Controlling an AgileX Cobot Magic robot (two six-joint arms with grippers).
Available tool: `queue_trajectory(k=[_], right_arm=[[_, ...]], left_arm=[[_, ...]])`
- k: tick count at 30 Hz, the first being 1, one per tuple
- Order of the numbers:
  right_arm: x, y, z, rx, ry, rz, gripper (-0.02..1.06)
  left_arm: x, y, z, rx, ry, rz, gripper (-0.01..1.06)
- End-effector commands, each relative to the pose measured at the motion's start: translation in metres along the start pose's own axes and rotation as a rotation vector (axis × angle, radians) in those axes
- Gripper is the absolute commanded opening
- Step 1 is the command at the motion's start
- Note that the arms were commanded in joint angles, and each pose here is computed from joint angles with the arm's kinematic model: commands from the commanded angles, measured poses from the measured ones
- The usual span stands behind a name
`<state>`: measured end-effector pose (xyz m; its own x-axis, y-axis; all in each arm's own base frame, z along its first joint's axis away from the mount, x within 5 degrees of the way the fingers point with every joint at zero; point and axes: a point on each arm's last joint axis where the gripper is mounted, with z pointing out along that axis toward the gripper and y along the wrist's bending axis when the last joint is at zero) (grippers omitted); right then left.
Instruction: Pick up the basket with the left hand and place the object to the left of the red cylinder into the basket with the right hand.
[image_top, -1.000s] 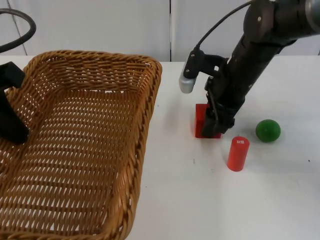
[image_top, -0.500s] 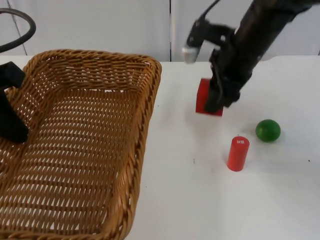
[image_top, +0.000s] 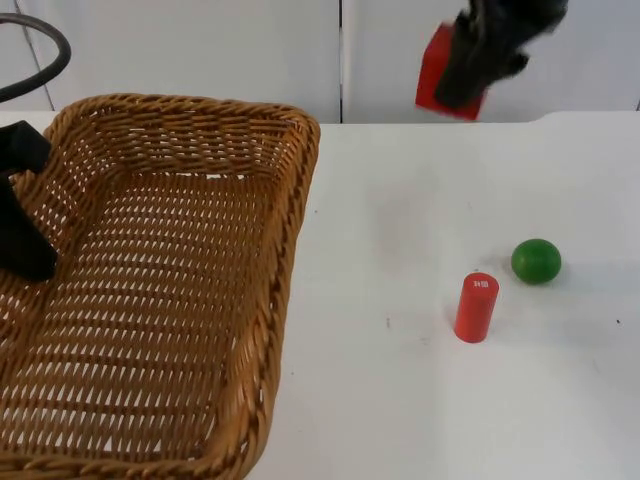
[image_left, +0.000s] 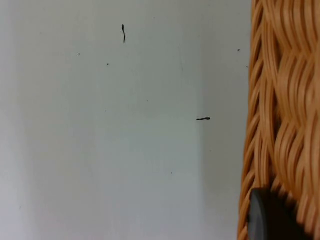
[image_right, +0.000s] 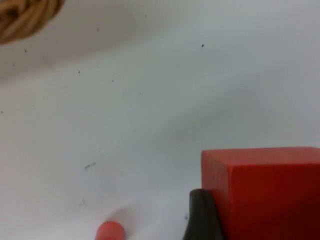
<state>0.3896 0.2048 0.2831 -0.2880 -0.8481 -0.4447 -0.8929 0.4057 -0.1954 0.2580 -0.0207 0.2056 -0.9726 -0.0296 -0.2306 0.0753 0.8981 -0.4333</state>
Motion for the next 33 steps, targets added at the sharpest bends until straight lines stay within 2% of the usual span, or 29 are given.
queue_trajectory(k=[1,8,16,33], right_arm=[[-0.004,0.003,-0.025,0.014,-0.019,0.035,0.00],[-0.003,0.011,-0.063,0.018,-0.019,0.107,0.00],[0.004,0.011,-0.082,0.080,0.031,0.204,0.00],[0.005,0.011,-0.083,0.075,0.040,0.225,0.00]], left_arm=[[-0.001,-0.004,-0.004,0.028,-0.021,-0.015,0.00],[-0.001,-0.004,-0.004,0.028,-0.021,-0.015,0.00],[-0.001,-0.004,-0.004,0.028,-0.021,-0.015,0.00],[-0.001,-0.004,-0.004,0.028,-0.021,-0.015,0.00]])
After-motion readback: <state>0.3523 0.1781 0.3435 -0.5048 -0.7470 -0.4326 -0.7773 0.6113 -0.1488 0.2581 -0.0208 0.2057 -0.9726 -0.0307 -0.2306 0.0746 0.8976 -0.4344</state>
